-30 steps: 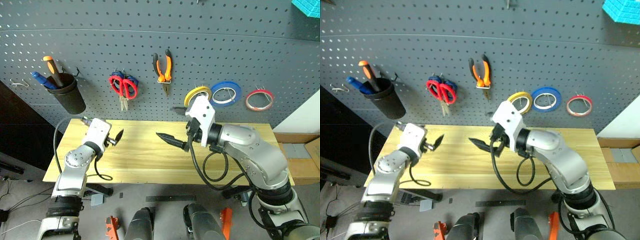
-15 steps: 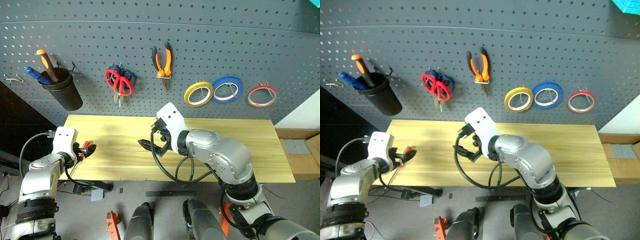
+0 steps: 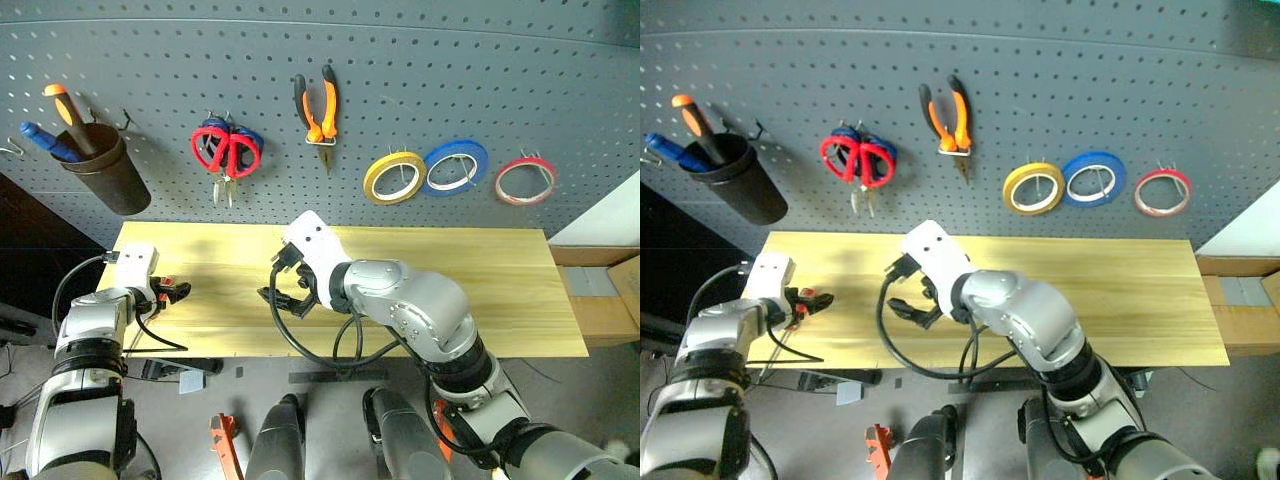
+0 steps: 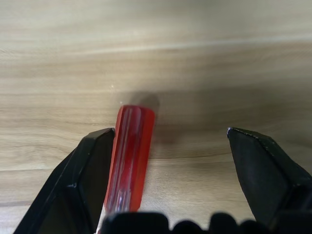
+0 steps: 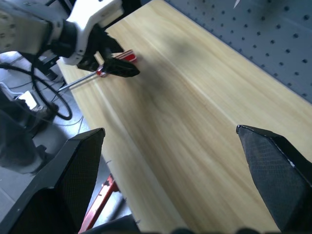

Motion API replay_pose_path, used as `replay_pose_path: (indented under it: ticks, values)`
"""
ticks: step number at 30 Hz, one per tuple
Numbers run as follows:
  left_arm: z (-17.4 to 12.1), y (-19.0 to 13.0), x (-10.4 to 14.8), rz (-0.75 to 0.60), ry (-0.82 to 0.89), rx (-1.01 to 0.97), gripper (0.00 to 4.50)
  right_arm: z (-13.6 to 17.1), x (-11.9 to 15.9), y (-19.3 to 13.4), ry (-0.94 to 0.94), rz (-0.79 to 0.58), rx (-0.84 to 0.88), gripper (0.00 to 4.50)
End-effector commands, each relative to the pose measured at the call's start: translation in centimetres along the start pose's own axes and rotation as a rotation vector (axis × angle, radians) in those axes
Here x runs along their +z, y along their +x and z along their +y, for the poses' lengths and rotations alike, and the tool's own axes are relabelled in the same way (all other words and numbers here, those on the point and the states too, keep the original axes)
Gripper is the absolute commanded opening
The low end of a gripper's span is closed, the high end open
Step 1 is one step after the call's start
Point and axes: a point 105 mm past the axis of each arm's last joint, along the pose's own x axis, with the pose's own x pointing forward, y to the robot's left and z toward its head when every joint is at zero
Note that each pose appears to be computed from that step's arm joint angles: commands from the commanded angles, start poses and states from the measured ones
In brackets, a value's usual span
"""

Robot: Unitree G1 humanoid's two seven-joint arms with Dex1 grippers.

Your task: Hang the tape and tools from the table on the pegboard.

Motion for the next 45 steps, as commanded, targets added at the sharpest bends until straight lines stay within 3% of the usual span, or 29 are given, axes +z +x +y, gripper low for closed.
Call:
replay_pose_path:
  ticks: [1,4,6,13,15,18,25,29,36,45]
  values:
    - [1.6,-0.4,0.2,0.0,0.028,0.043,3.95,1.3,1.4,-0.4,-0.03,-0.053,0.033,4.5]
    - [2.2,-0.5,-0.2,0.012,0.033,0.061,3.95,1.5,1.5,-0.4,-0.037,-0.057,0.036,4.5]
    - [2.6,-0.6,-0.6,0.022,0.038,0.076,3.6,1.4,1.6,-0.4,-0.041,-0.06,0.033,4.5]
    - [2.6,-0.4,-1.7,0.046,0.051,0.074,1.24,0.9,2.0,-0.4,-0.046,-0.071,0.012,4.5]
    - [2.6,-0.3,-1.7,0.04,0.055,0.072,0.79,0.6,2.1,-0.4,-0.047,-0.077,0.002,4.5]
    - [2.4,-0.3,-1.1,-0.003,0.045,0.075,0.79,0.3,2.3,-0.4,-0.054,-0.088,-0.009,4.5]
    - [0.6,-2.1,3.4,-0.308,0.026,0.028,0.79,-0.5,3.8,-2.4,-0.131,-0.18,0.004,4.5]
    - [-1.3,-5.8,5.8,-0.515,0.018,0.008,0.79,-0.9,4.9,-4.4,-0.222,-0.275,0.035,4.5]
    - [-5.2,-11.7,9.6,-0.76,0.045,-0.058,0.79,-0.8,6.5,-6.8,-0.289,-0.368,0.148,4.5]
    - [-4.3,-17.0,17.5,-1.03,0.121,-0.022,0.79,-1.6,7.9,-6.7,-0.328,-0.418,0.179,4.5]
